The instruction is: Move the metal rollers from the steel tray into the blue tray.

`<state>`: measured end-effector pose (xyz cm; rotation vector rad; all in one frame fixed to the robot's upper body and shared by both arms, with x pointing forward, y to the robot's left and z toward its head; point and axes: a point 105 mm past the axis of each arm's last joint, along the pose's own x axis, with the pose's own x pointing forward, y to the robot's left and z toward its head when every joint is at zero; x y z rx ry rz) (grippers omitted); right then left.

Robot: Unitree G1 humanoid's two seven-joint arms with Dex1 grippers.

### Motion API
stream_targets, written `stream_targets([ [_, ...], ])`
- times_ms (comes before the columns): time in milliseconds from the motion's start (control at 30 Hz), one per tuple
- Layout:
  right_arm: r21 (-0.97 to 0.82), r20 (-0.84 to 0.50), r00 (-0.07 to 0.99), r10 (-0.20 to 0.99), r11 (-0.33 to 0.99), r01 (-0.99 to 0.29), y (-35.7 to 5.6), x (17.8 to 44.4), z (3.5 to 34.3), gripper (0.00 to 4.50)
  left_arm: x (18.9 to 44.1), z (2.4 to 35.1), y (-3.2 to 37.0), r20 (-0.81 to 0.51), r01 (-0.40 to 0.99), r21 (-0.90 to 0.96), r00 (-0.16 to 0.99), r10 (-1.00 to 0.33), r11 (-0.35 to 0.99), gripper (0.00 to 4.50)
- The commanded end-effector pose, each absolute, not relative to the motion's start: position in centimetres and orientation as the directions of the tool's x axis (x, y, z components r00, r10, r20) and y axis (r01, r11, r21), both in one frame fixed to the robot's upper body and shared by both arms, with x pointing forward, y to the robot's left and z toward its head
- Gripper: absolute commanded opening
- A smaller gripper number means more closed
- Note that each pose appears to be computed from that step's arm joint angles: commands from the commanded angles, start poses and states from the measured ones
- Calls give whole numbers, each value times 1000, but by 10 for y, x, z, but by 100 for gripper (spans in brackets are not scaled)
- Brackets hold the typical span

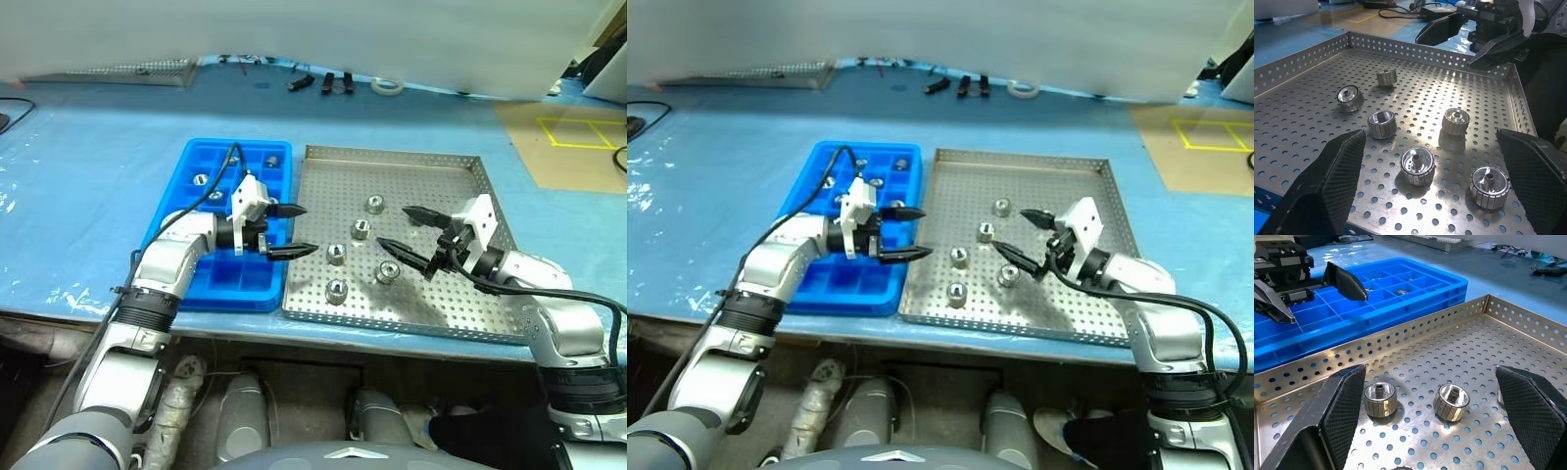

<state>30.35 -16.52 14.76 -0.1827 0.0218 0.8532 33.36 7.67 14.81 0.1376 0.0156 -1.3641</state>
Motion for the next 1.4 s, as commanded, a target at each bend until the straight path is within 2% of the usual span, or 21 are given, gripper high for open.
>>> stream_targets([
  [33, -197, -54, 668, 742, 648, -736, -169, 300, 161, 447, 329, 160, 74, -90, 985, 99, 152, -984, 143, 450],
  [667, -185, -43, 679, 733, 662, -726, -166, 297, 157, 447, 335, 164, 73, -117, 984, 114, 149, -982, 135, 450],
  [833, -190, -36, 690, 723, 673, -715, -167, 295, 159, 447, 345, 168, 62, -141, 980, 128, 169, -975, 151, 450],
  [967, -200, -31, 707, 706, 689, -697, -169, 292, 160, 447, 351, 174, 46, -147, 984, 148, 121, -982, 99, 450],
  [1033, -204, -29, 721, 693, 702, -683, -171, 289, 159, 447, 354, 170, 36, -182, 985, 159, 93, -979, 64, 450],
  [1133, -202, -18, 749, 663, 731, -652, -174, 284, 159, 447, 361, 146, 24, -346, 977, 215, 82, -935, 6, 450],
  [1233, -202, -13, 777, 629, 759, -618, -179, 278, 158, 447, 361, 139, 16, -391, 972, 228, 42, -919, -52, 450],
  [1400, -190, -11, 823, 569, 806, -560, -185, 262, 153, 447, 367, 124, 3, -461, 965, 246, 38, -887, -87, 450],
])
